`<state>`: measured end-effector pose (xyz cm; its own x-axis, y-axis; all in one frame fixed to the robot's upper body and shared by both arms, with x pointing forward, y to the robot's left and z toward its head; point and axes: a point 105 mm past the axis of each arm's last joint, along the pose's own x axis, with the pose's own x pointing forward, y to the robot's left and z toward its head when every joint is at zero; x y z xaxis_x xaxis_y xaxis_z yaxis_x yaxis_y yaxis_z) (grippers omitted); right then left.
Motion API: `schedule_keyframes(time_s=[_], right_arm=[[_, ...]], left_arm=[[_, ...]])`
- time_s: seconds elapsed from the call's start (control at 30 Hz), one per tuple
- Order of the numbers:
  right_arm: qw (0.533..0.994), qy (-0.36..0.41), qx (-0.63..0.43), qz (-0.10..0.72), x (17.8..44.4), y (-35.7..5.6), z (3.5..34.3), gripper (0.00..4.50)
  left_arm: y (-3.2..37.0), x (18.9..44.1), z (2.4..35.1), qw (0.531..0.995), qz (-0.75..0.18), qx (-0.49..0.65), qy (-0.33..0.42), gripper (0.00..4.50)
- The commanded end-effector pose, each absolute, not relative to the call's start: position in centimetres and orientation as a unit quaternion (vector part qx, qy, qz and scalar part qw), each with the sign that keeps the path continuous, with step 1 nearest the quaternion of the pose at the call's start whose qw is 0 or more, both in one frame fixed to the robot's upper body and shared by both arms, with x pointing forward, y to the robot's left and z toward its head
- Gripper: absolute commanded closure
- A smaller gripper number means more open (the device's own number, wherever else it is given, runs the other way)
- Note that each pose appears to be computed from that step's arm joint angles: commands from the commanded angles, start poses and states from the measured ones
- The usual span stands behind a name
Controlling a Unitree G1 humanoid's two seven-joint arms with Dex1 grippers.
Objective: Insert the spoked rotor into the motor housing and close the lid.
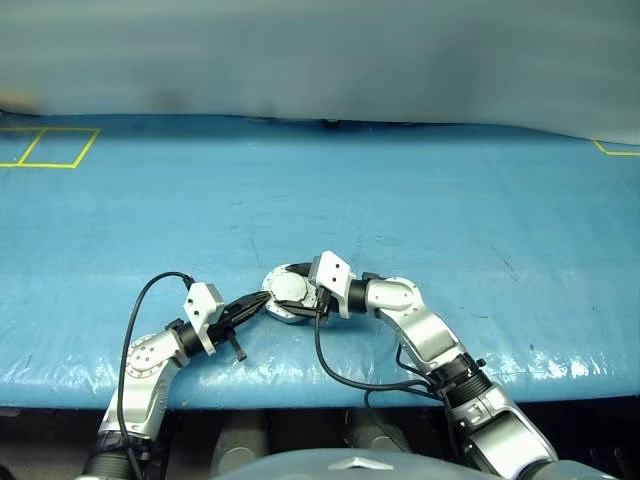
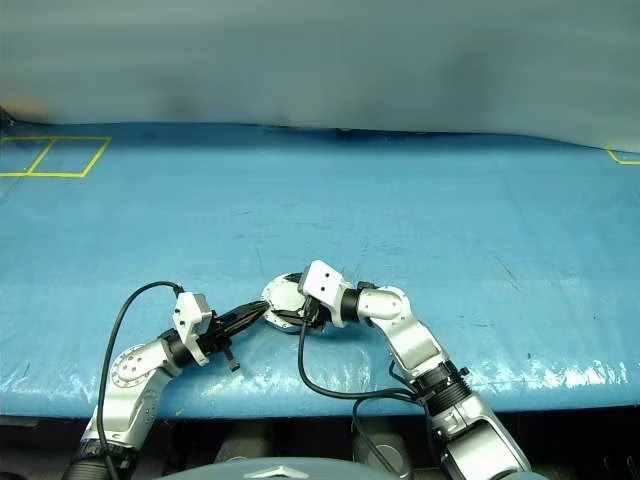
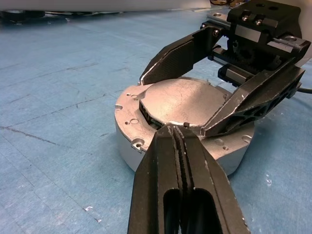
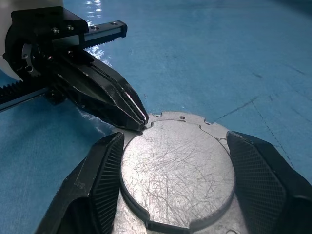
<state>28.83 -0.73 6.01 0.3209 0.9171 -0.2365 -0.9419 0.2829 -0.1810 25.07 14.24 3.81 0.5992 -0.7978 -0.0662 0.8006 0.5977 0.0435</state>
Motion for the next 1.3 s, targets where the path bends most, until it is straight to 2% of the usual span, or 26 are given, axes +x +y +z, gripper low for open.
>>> schedule_keyframes(time_s=[0.03, 0.07, 0.3, 0.43, 0.53, 0.6, 0.77, 1.17, 1.2, 1.23, 1.3], right_arm=[[0.810, 0.074, -0.136, 0.566, 29.0, -1.7, 4.9, 0.23], [0.811, 0.068, -0.129, 0.566, 29.0, -1.6, 5.2, 0.05], [0.836, 0.012, 0.003, 0.548, 29.4, -2.1, 9.8, 0.05], [0.851, 0.010, 0.059, 0.521, 30.0, -3.4, 10.9, 0.05], [0.864, 0.028, 0.095, 0.493, 30.4, -4.7, 10.7, 0.05], [0.866, 0.078, 0.130, 0.477, 30.3, -5.7, 9.3, 0.05], [0.842, 0.168, 0.205, 0.470, 28.8, -6.7, 6.8, 0.05], [0.797, 0.226, 0.316, 0.462, 27.7, -5.6, 5.4, 0.05], [0.795, 0.230, 0.318, 0.463, 27.6, -5.5, 5.2, 0.41], [0.794, 0.235, 0.318, 0.462, 27.6, -5.4, 5.0, 0.57], [0.792, 0.240, 0.324, 0.458, 27.6, -5.3, 4.9, 1.27]], left_arm=[[13.8, 24.5, 2.8, 0.888, -0.457, 0.039, 0.041, 4.50], [13.8, 24.6, 2.8, 0.888, -0.456, 0.040, 0.041, 4.50], [13.8, 24.4, 2.6, 0.890, -0.452, 0.033, 0.044, 4.50], [13.8, 24.4, 2.5, 0.891, -0.451, 0.032, 0.045, 4.50], [13.8, 24.4, 2.5, 0.891, -0.451, 0.033, 0.045, 4.50], [13.8, 24.4, 2.5, 0.891, -0.450, 0.033, 0.045, 4.50], [13.8, 24.3, 2.4, 0.891, -0.451, 0.034, 0.044, 4.50], [13.8, 24.2, 2.4, 0.891, -0.451, 0.039, 0.045, 4.50], [13.8, 24.2, 2.3, 0.891, -0.450, 0.039, 0.045, 4.50], [13.8, 24.2, 2.3, 0.891, -0.450, 0.040, 0.045, 4.50], [13.8, 24.2, 2.3, 0.891, -0.449, 0.040, 0.045, 4.50]])
